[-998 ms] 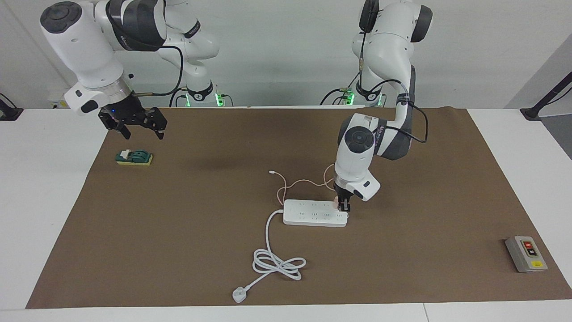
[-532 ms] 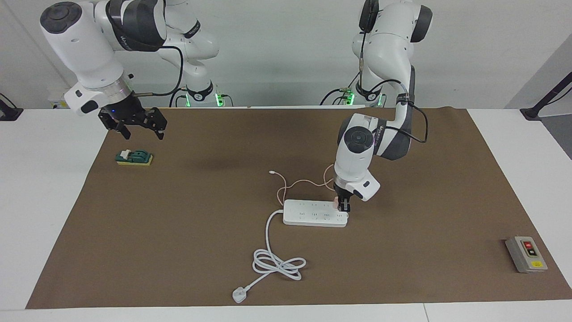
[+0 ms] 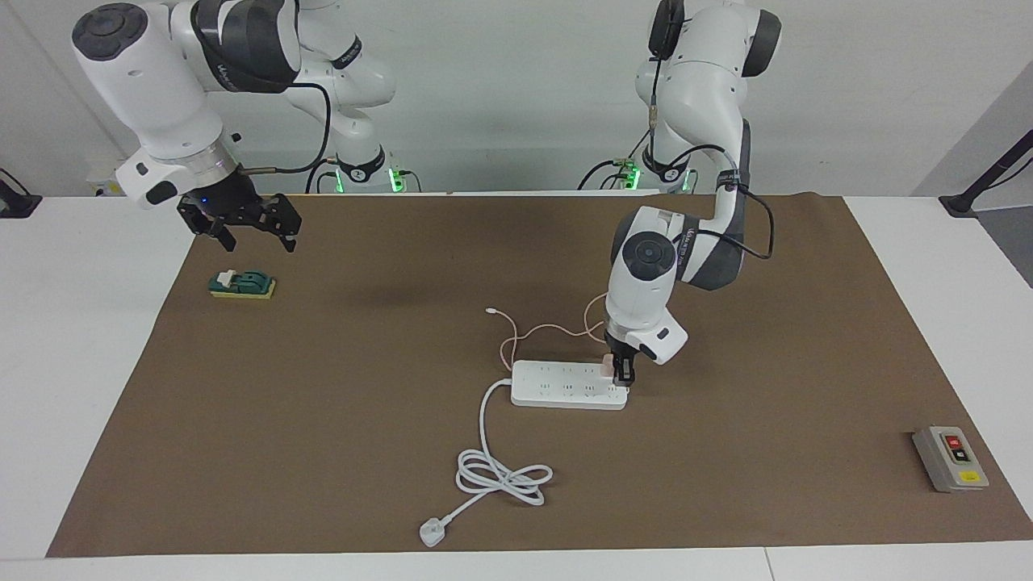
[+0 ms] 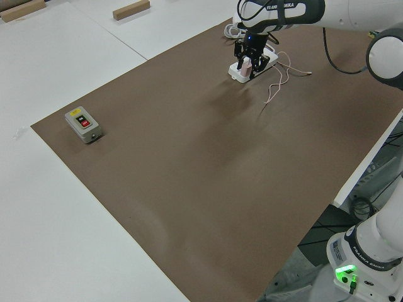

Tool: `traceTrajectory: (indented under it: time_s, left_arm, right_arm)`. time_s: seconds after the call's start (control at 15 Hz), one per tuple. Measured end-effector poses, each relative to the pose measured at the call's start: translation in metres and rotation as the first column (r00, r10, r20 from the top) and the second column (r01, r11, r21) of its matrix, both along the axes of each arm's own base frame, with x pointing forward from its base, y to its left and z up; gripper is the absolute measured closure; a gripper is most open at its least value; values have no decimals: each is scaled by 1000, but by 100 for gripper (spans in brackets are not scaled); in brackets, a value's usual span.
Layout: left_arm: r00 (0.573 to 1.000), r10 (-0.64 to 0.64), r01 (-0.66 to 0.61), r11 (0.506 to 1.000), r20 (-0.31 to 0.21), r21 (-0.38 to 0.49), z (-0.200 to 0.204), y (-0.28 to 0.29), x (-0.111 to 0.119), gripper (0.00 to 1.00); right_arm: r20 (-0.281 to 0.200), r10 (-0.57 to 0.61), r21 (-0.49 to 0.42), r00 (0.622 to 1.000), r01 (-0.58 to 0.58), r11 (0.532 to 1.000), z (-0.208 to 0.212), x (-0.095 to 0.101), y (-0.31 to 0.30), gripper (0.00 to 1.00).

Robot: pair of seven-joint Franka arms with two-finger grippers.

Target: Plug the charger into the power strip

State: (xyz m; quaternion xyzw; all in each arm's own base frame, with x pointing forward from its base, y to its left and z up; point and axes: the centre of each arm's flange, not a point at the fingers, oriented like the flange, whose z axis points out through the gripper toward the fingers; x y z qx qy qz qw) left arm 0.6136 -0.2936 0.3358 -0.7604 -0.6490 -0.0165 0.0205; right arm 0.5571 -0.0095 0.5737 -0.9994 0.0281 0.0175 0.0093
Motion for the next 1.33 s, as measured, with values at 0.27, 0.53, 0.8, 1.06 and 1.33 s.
traceTrajectory:
  time_s: [0.27,0.53,0.8,1.06,1.33]
  left_arm:
    - [999,18,-17,1000,47,-19,58,17,0,0]
    - [996,2,2,999,89,-35,123,48,-4,0]
    - [990,-104,110,992,98,-58,179,97,-9,0]
    - [950,-291,297,954,111,-37,233,147,-25,0]
    - [867,-490,493,870,91,-11,262,179,-37,0]
  right_arm:
    - [0,0,0,1000,0,1000,0,0,0,0]
    - [0,0,0,1000,0,1000,0,0,0,0]
    - [0,0,0,1000,0,1000,0,0,0,0]
    - [0,0,0,1000,0,1000,0,0,0,0]
    - [0,0,0,1000,0,1000,0,0,0,0]
